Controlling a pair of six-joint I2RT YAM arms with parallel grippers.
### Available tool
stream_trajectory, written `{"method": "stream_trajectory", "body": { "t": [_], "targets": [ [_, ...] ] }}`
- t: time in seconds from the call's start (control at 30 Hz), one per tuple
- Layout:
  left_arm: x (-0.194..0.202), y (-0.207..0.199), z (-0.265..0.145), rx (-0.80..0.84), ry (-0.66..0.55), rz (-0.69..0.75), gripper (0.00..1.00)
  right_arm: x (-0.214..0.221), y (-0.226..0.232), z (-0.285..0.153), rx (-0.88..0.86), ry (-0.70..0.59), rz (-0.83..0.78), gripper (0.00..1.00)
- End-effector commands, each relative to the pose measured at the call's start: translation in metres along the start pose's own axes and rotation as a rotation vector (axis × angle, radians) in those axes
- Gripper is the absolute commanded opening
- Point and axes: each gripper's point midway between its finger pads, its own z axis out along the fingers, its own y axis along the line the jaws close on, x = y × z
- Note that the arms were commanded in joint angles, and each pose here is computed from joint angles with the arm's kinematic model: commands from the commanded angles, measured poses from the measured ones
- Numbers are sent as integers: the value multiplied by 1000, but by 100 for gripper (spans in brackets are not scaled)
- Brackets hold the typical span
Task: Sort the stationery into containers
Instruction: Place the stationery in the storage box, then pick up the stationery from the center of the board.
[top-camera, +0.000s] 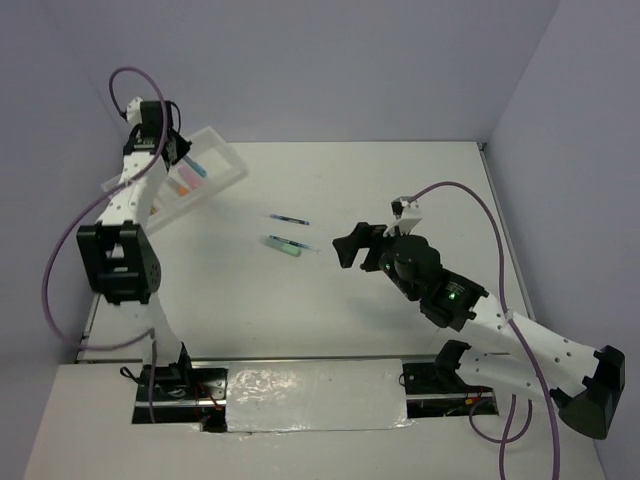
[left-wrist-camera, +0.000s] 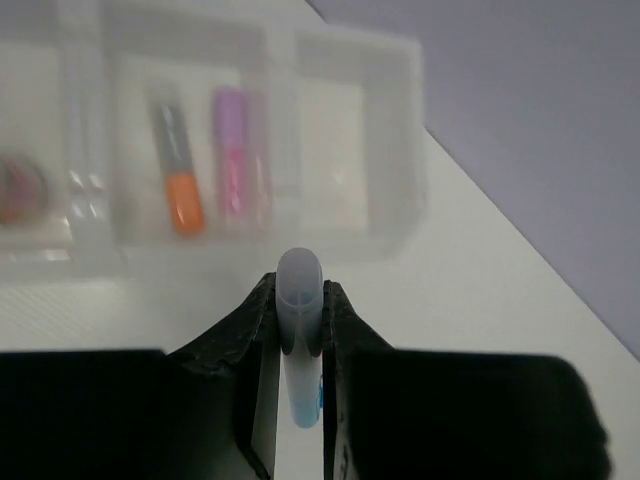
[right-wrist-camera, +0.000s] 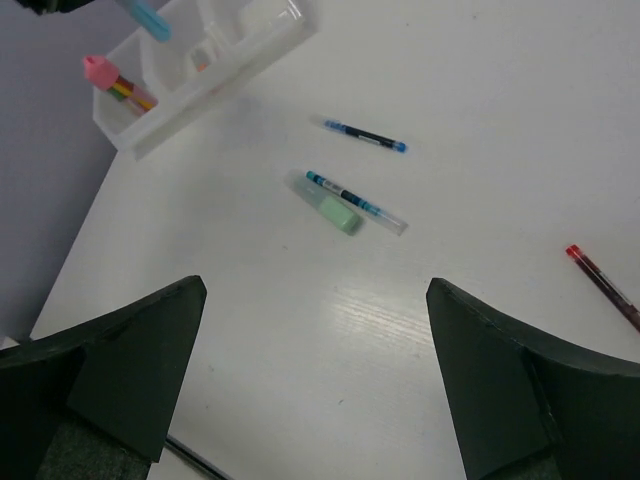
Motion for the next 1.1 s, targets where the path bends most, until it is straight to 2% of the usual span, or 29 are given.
{"method": "stream_trajectory", "body": {
  "t": [0.0,0.03,0.07,0.13,0.17,0.2,0.27,0.3,0.33,0.37,0.43,0.47,0.5,0.63,0.7,0.73,0.8,0.87,0.9,0.93,0.97,1.0,1.03,1.07],
  "targets": [
    [-70,13,36,-193,-117,81,4,0,-13,-7,34,8,-44,100],
    [-79,16,50,-220,-124,103,7,3,-12,-7,14,20,-52,100],
    [-69,34,88,-279,-83,134,8,4,-11,-7,-1,24,-64,100],
    [-103,28,91,-276,-132,154,12,6,-11,-6,-29,35,-92,100],
    [-103,32,101,-278,-129,155,15,8,-9,-6,-50,49,-97,100],
    [-93,52,114,-304,-97,155,24,6,-12,-5,-45,48,-104,100],
    [-107,50,114,-242,-156,119,39,4,-10,-4,-59,54,-110,100],
    [-85,68,124,-272,-115,125,49,2,-11,-3,-59,52,-118,100],
    [-84,68,124,-266,-127,123,54,0,-11,-1,-56,52,-121,100],
    [-84,65,128,-234,-130,128,70,0,-9,0,-67,58,-125,100],
    [-81,61,135,-212,-112,135,88,-2,-6,4,-76,64,-133,100],
    [-69,66,140,-232,-64,142,96,2,-7,9,-73,82,-140,100],
    [-79,55,137,-200,-73,134,99,4,-7,11,-73,93,-142,100],
    [-102,21,102,-78,-93,120,99,23,1,29,-121,162,-157,100],
    [-127,-8,58,38,-150,115,99,51,-1,48,-128,263,-203,99],
    [-148,-26,22,97,-199,106,99,53,8,55,-155,295,-229,99],
    [-157,-41,-11,159,-215,95,99,88,0,79,-122,423,-266,95],
    [-168,-62,-63,266,-227,75,99,91,9,98,-121,458,-317,91],
    [-159,-60,-72,270,-194,68,99,99,16,115,-120,484,-344,87],
    [-160,-70,-109,340,-192,58,99,103,16,122,-115,498,-397,87],
    [-138,-60,-109,335,-129,58,99,106,24,129,-114,499,-438,84],
    [-124,-55,-117,346,-93,61,99,112,27,145,-94,525,-477,74],
    [-122,-59,-161,418,-119,61,99,114,28,153,-88,535,-529,70],
    [-81,-36,-147,390,-30,59,99,117,30,160,-78,547,-554,66]
  ]
}}
